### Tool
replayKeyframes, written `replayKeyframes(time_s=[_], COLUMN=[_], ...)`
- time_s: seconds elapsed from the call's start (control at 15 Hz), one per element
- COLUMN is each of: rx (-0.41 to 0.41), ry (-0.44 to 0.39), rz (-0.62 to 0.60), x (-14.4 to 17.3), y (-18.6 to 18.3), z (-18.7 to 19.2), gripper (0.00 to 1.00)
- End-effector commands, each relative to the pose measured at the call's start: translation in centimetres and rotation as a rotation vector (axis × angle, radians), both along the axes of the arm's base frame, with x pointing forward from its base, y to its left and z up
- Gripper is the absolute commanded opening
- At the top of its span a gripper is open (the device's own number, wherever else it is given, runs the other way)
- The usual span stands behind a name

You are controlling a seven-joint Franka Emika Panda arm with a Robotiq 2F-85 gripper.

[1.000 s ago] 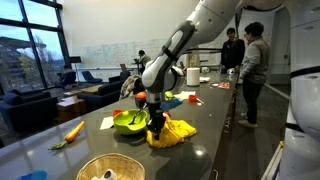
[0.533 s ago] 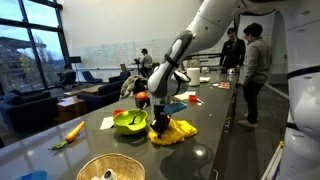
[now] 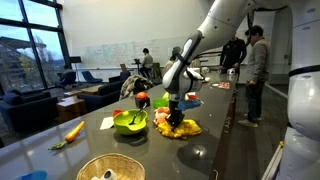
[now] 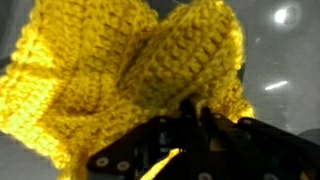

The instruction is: Wipe the gray counter with the yellow cloth, slide the yellow cloth off the gray counter

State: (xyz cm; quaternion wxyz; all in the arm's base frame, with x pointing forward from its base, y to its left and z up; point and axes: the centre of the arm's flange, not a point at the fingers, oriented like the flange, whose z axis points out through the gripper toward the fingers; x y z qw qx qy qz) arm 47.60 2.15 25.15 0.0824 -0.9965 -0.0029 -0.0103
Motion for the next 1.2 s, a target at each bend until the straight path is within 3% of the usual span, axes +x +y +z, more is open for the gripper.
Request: replayKeyframes(time_s=[0.0,0.67,0.73,0.8,1.07,1.13], rx=[-0.016,-0.057,-0.045,-0.045,-0.045,-0.045], ry=[0.017,0.039,0.018,0.017,0.015,0.015], rz=[-0.059,-0.173,-0.188,-0.188,-0.186,-0.186], x=[-3.1,-5.0,-3.9,-3.8,-3.7,-3.7], y=[-4.7,-12.9,-12.1,-12.1,-12.0,-12.0], z=[-1.4,-1.3,0.0,0.0,0.1,0.1], gripper=[0.02,0.02,0.32,0.08,0.32,0.33])
